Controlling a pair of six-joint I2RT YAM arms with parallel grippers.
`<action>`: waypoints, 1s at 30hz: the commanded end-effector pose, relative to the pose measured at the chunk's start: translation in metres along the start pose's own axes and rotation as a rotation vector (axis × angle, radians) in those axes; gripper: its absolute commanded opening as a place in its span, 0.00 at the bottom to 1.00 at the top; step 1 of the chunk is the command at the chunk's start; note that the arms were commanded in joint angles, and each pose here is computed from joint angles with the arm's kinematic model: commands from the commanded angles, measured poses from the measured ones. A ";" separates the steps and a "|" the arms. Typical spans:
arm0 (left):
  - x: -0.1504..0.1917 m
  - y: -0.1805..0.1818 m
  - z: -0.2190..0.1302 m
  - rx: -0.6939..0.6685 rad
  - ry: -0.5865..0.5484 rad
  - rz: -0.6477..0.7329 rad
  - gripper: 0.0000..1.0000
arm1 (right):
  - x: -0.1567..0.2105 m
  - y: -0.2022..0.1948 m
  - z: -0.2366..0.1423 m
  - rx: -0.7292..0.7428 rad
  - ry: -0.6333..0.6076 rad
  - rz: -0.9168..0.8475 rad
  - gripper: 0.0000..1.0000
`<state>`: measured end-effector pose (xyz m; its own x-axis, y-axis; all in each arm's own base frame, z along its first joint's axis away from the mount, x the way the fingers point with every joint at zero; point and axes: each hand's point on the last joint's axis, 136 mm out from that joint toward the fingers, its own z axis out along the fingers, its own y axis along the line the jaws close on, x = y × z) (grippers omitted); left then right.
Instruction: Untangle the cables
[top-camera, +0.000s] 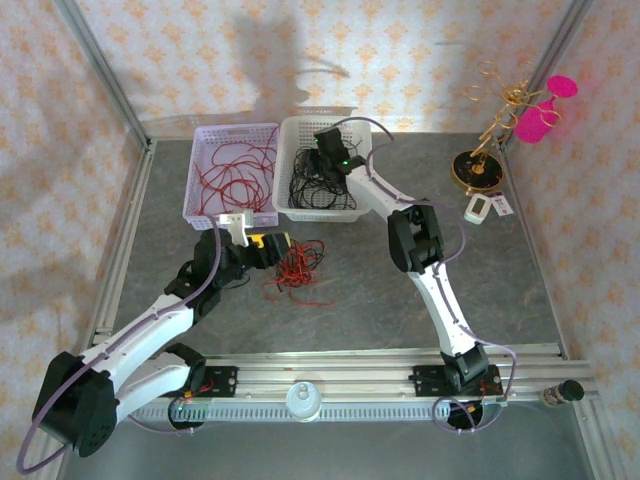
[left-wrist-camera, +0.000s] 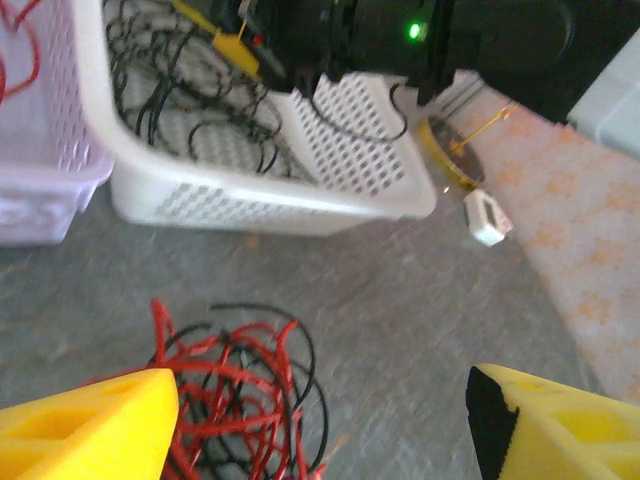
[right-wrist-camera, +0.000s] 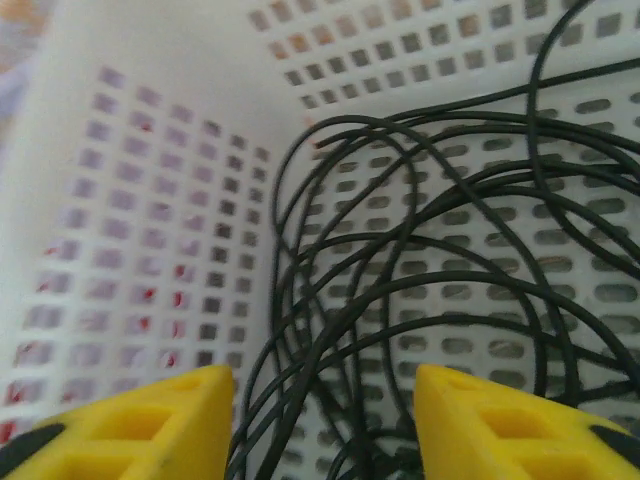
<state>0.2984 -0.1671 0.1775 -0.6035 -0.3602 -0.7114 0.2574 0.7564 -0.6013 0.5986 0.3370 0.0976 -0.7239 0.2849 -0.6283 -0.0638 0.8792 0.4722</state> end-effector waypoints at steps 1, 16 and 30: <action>0.007 -0.010 -0.007 0.072 0.026 -0.058 0.77 | -0.049 0.016 -0.029 0.021 -0.118 0.018 0.63; 0.000 0.035 -0.018 -0.149 0.109 -0.082 0.77 | -0.025 0.045 -0.186 -0.198 -0.078 -0.001 0.72; 0.061 0.076 -0.025 -0.230 0.156 -0.174 0.72 | 0.147 0.009 -0.274 -0.330 0.131 -0.136 0.65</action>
<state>0.2659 -0.1176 0.0992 -0.7407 -0.4226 -0.5222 -0.0353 0.8007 -0.5980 0.3181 0.2878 0.1728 -0.7881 0.1013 -0.6072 -0.3385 0.7525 0.5649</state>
